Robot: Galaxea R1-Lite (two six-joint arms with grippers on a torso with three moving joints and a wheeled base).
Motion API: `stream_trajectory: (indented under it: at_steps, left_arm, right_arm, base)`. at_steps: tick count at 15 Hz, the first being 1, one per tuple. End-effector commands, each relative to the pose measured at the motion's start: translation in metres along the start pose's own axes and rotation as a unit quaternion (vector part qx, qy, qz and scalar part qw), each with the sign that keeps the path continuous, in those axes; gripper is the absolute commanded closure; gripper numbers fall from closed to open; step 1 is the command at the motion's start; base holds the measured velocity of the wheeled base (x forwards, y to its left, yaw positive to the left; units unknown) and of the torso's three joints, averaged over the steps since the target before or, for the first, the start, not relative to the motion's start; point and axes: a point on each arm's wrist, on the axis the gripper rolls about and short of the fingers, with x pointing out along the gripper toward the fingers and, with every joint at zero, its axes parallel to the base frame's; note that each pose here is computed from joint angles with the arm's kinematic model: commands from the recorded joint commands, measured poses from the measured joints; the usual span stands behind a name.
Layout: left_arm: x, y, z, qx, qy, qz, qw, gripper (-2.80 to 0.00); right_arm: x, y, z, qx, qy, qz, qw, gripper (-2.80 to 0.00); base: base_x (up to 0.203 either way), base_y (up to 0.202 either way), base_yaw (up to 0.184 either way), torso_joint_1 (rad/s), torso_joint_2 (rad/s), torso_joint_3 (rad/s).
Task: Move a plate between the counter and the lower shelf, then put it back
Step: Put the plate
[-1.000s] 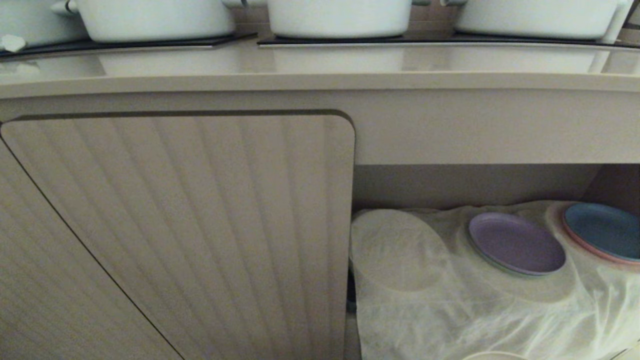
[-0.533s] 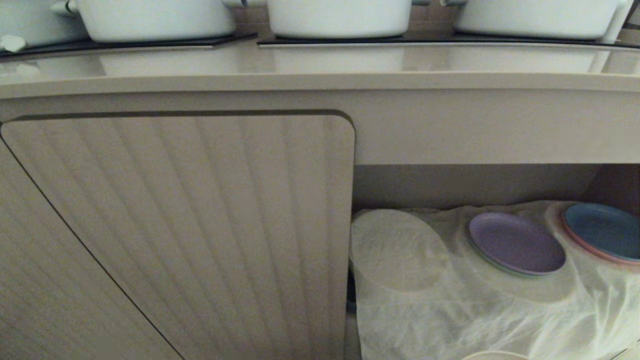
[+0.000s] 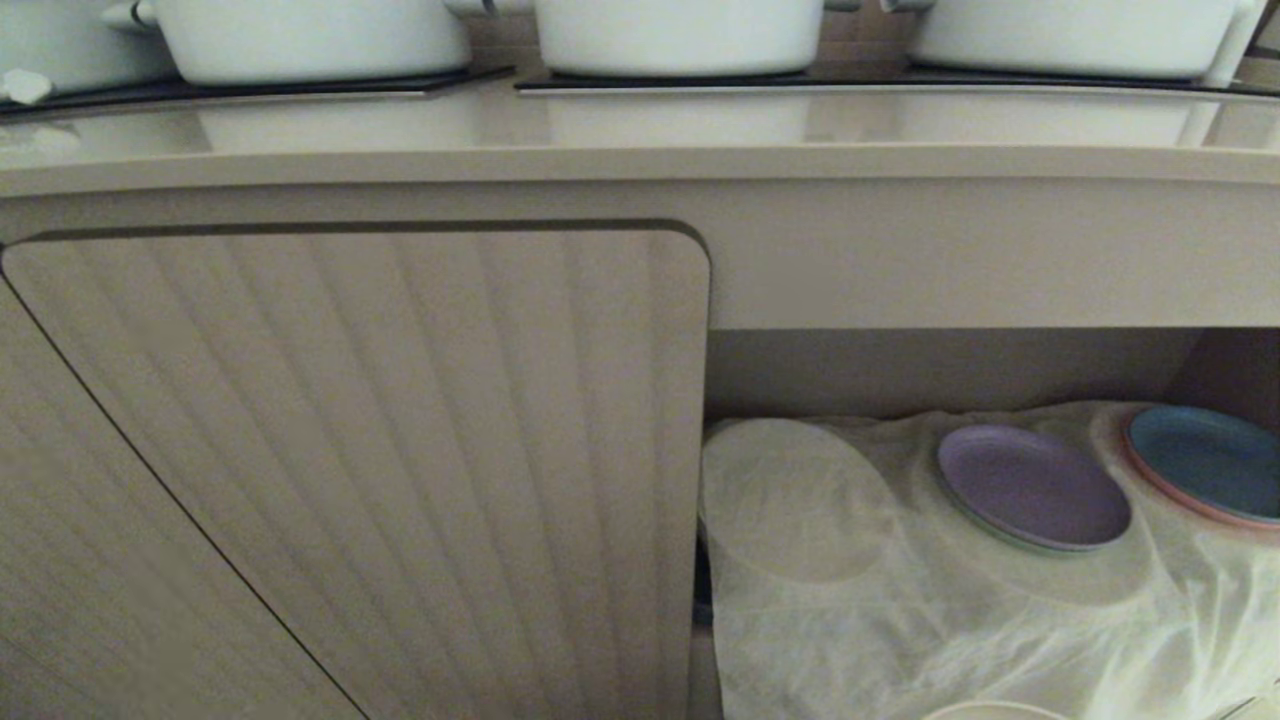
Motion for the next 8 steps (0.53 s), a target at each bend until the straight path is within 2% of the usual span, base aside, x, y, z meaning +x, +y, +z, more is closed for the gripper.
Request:
stream_trajectory:
  at_steps: [1,6,8]
  left_arm:
    - [0.0000,0.0000,0.0001,0.000,0.000,0.000,1.0000,0.00]
    - [0.0000,0.0000,0.0001,0.001,0.000,0.000,1.0000,0.00]
    - [0.0000,0.0000,0.0001,0.001,0.000,0.000,1.0000,0.00]
  right_arm:
    - [0.0004,-0.0001,0.0000,0.002,0.003,0.000,1.000,0.00]
    - [0.0007,-0.0005,-0.0008,0.002,0.005,-0.001,1.000,0.00]
    - [0.0006,-0.0005,-0.0009,0.002,0.004,-0.001,1.000,0.00]
  base:
    - [0.000,0.000,0.000,0.000,0.00,0.000]
    - [0.000,0.000,0.000,0.000,0.00,0.000]
    - [0.000,-0.149,-0.009,0.003,0.01,-0.002]
